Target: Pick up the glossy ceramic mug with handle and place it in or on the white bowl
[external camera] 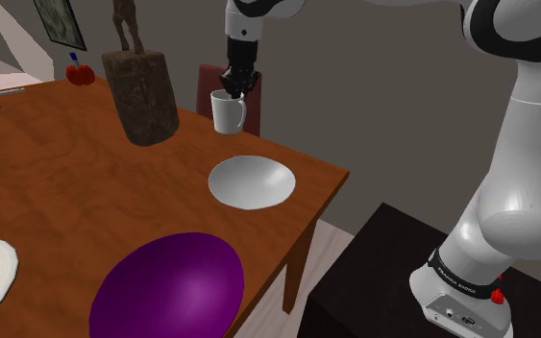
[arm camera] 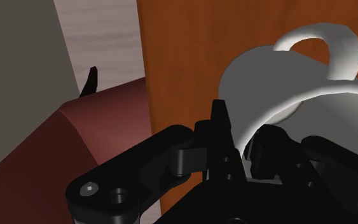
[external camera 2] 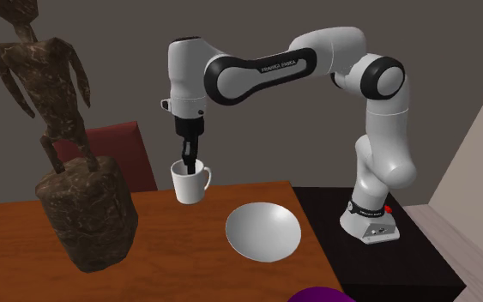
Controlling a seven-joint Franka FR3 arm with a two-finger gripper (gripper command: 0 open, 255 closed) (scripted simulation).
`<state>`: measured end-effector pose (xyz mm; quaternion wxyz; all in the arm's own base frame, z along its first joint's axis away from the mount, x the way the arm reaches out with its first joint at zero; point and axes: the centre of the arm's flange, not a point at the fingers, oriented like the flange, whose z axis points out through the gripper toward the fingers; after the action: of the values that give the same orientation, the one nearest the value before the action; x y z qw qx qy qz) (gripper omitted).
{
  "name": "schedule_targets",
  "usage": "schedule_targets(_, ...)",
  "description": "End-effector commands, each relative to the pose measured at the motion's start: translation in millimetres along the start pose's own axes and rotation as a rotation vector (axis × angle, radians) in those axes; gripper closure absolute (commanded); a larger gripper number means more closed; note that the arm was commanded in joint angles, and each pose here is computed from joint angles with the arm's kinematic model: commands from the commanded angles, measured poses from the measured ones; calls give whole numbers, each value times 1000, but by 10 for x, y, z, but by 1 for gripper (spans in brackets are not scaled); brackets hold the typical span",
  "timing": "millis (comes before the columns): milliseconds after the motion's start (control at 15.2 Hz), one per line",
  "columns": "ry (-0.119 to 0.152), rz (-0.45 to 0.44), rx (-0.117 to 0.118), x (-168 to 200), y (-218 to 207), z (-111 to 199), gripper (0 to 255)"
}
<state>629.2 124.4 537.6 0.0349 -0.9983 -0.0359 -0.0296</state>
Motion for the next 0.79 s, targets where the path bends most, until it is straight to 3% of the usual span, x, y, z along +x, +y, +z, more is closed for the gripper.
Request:
schedule_targets(0,0,0,0,2,-7,-104,255)
schedule_targets(726,0,0,0,-79,-106,-646,255)
